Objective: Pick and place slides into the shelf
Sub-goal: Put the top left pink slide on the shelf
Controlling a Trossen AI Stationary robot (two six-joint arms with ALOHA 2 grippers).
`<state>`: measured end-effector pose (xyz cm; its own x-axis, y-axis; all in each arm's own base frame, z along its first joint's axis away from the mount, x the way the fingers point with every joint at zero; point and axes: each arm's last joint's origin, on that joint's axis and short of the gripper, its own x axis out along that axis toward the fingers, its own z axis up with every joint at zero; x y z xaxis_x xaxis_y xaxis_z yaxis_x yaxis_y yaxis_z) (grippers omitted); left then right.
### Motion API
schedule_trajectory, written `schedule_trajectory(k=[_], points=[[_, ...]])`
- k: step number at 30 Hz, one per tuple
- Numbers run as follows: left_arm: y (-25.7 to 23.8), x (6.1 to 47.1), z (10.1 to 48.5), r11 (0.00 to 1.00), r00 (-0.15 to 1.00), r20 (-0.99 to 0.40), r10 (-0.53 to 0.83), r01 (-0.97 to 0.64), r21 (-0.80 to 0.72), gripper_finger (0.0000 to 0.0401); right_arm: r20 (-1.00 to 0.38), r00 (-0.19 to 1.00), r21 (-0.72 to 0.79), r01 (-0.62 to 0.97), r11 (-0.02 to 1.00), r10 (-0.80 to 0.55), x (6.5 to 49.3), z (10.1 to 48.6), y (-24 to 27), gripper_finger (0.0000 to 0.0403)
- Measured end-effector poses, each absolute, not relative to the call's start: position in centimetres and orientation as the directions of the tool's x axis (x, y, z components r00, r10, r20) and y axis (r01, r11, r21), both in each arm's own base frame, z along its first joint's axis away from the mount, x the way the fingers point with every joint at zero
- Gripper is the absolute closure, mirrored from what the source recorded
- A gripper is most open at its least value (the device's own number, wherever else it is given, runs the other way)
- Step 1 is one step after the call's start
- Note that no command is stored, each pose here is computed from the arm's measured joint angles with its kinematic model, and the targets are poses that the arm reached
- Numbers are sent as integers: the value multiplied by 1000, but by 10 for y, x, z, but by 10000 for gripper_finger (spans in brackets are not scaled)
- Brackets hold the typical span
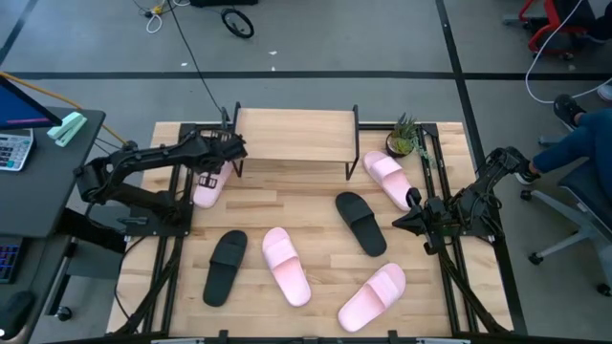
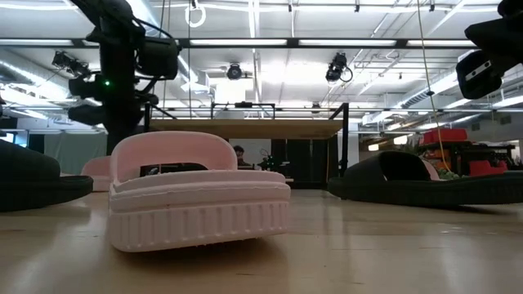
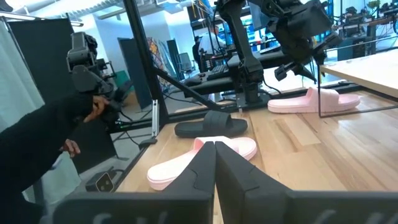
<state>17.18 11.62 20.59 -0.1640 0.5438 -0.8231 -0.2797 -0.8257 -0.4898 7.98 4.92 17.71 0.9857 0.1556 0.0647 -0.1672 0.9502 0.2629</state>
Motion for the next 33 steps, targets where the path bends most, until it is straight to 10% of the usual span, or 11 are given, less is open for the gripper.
schedule_trajectory(k=[11,19,33], points=[[124,158,205,-846,-264,-820,508,-334,-416,294,64,986,263,-167,950,155,80,177,49,389],[97,134,206,-981,-406,-905,128,-185,-56,302,65,986,263,-167,950,156,80,177,49,389],[91,161,205,-895,-262,-875,407,-306,-325,252,65,986,263,-167,950,156,80,177,49,389]])
